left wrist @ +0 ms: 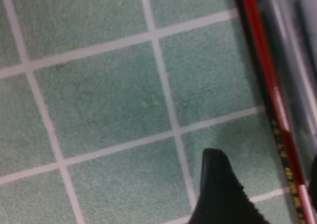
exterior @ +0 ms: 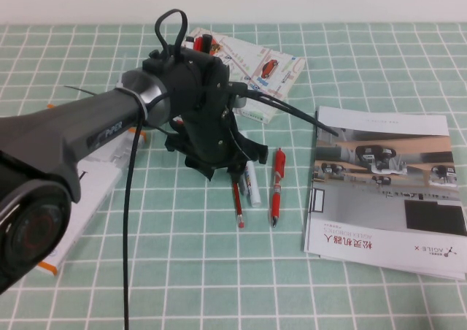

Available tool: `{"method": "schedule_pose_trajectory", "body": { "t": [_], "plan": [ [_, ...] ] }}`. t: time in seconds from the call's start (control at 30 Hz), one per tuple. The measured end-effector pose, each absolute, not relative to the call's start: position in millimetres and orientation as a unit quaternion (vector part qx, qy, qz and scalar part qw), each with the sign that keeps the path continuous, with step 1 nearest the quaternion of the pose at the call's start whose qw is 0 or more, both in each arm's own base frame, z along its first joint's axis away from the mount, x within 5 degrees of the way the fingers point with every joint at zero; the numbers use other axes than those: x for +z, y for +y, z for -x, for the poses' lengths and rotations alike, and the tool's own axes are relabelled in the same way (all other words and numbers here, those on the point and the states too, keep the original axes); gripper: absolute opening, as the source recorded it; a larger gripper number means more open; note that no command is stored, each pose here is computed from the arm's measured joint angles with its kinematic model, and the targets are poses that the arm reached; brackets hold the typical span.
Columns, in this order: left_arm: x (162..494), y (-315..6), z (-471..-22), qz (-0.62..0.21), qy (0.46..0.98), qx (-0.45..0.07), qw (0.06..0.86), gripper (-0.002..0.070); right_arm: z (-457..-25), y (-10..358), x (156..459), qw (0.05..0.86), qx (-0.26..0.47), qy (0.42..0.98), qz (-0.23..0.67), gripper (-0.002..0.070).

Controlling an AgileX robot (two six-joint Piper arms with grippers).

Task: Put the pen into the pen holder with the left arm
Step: Pick up the pen on the table

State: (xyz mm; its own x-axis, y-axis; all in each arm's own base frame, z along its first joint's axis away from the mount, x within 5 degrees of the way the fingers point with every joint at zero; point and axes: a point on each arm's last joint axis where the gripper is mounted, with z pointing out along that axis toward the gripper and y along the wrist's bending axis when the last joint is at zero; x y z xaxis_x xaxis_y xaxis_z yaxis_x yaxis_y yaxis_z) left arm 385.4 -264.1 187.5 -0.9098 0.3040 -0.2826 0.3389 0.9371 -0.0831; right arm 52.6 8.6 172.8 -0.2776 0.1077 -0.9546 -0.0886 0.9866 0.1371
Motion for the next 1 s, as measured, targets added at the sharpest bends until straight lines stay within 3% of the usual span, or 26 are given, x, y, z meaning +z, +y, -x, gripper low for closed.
{"method": "schedule_pose_trajectory", "body": {
  "t": [0.43, 0.53, 0.8, 1.0],
  "plan": [
    [181.0, -266.2, -386.3, -0.164, 0.976, -0.063, 0.127, 0.0315, -52.6, 8.6, 172.8, 0.601, 0.082, 0.795, -0.006, -0.002],
    [180.2, -266.1, -386.3, -0.169, 0.976, -0.061, 0.126, 0.0268, -52.6, 8.6, 172.8, 0.601, 0.082, 0.795, -0.006, -0.002],
    [179.3, -263.5, -382.8, -0.212, 0.971, -0.045, 0.105, 0.0034, -52.6, 8.6, 172.8, 0.601, 0.082, 0.795, -0.006, -0.002],
    [179.2, -262.2, -380.7, -0.253, 0.963, -0.031, 0.092, 0.0021, -52.6, 8.6, 172.8, 0.601, 0.082, 0.795, -0.006, -0.002]
  ]
}}
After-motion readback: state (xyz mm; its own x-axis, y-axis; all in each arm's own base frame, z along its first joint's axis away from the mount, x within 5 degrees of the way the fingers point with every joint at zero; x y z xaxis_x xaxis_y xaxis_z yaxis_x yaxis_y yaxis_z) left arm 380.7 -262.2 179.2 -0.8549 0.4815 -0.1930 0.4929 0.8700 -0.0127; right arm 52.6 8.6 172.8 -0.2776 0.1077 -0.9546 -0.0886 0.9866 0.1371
